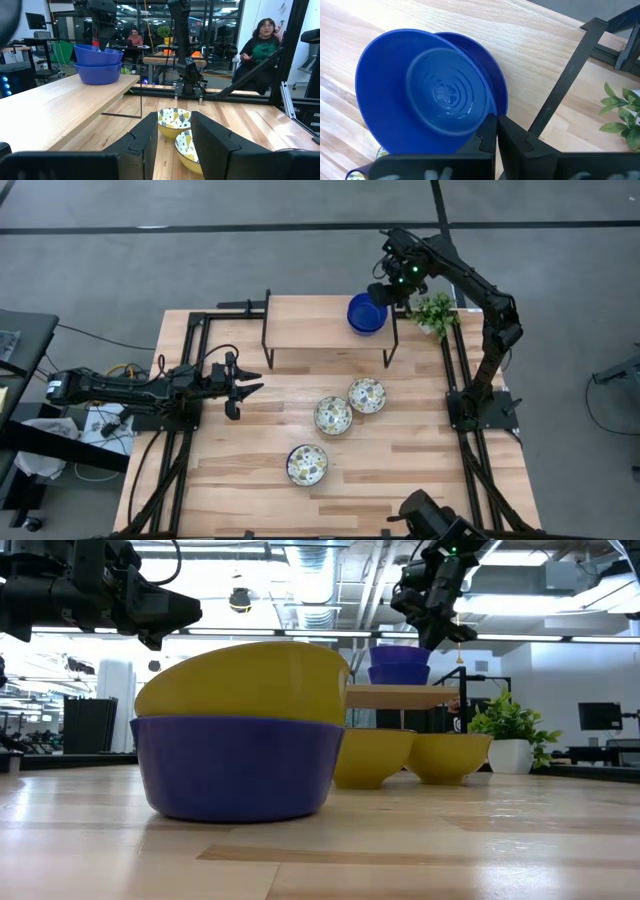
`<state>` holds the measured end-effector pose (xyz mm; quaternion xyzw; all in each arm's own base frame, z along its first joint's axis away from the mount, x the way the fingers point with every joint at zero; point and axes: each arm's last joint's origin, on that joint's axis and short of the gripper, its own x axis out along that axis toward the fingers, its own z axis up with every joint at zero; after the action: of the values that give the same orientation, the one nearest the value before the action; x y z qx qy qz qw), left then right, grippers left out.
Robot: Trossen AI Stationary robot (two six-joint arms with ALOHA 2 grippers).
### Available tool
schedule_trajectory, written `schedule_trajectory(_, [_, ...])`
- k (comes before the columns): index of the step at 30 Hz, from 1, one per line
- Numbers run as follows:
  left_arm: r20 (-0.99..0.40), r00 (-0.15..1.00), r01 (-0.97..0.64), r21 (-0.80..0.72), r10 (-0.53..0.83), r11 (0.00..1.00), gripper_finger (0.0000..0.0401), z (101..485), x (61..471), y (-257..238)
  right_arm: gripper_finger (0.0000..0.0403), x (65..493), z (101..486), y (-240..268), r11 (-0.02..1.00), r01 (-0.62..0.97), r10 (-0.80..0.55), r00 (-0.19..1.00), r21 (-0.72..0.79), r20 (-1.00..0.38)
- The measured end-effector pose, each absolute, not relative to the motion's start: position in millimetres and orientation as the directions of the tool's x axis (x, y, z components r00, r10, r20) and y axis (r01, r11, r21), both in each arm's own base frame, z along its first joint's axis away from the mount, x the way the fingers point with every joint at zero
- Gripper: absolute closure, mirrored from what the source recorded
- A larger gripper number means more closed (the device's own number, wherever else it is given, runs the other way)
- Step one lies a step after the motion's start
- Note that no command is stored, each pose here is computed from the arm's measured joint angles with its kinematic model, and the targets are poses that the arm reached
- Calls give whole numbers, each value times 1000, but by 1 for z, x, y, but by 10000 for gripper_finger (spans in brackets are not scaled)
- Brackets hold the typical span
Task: Pick & Place Mini bowls
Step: Stack the top blue bowl on top of the blue bowl on the shelf, then remove the bottom white patterned bowl on top of the blue bowl
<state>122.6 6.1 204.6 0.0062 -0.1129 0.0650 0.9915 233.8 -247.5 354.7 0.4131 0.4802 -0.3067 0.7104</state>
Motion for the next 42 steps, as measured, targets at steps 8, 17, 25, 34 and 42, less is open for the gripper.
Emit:
schedule_trajectory(8, [231, 965, -130, -3, 127, 991, 286, 205, 122, 6, 403, 234, 355, -247, 479, 828, -38, 351, 292, -936])
schedule_trajectory(17, [239, 963, -130, -4, 127, 991, 286, 206, 122, 6, 403, 234, 355, -247, 502, 816, -39, 352, 286, -935])
schedule_trajectory(25, [242, 962, -130, -4, 128, 991, 286, 206, 122, 6, 370, 234, 355, -247, 539, 795, -41, 354, 278, -934])
schedule_trajectory(34, [247, 961, -130, -5, 127, 992, 286, 207, 122, 6, 292, 234, 355, -247, 517, 807, -41, 354, 283, -934])
schedule_trajectory(42, [252, 959, -130, -5, 127, 991, 286, 207, 122, 6, 264, 234, 355, -246, 516, 809, -35, 350, 283, -936])
